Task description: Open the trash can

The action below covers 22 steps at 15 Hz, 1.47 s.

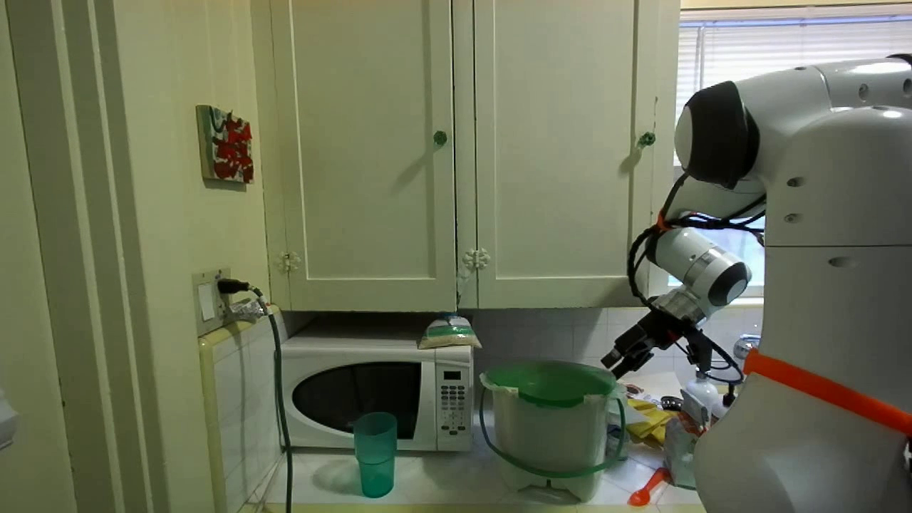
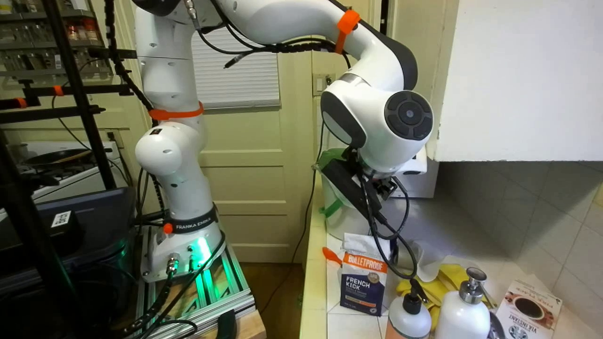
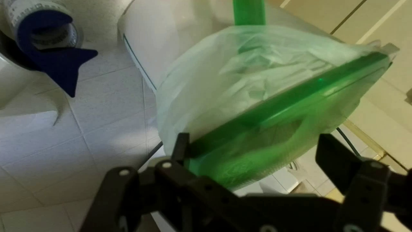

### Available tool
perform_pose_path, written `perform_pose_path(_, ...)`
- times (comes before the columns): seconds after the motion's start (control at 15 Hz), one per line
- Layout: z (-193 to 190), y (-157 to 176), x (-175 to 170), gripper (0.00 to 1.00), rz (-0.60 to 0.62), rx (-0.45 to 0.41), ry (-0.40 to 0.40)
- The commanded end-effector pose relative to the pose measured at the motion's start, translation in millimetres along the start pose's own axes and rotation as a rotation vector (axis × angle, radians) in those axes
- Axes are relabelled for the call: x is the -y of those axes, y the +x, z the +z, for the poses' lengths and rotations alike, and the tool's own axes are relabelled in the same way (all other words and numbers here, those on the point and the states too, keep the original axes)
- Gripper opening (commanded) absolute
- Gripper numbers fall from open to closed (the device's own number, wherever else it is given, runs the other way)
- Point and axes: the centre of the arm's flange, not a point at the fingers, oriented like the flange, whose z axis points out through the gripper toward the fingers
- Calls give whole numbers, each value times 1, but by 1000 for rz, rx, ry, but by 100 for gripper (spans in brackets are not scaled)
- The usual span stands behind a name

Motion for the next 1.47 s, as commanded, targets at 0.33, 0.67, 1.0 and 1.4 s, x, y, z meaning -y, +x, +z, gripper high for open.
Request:
perform_pose_path(0.33, 1, 5, -11, 100, 52, -28, 8)
perform_pose_path(0.67, 2, 6, -7, 100, 48, -27, -12)
perform_pose_path(1.0, 3, 6, -7, 100, 48, -17, -48)
perform_pose_path(1.4, 7, 7, -12, 100, 63, -32, -27)
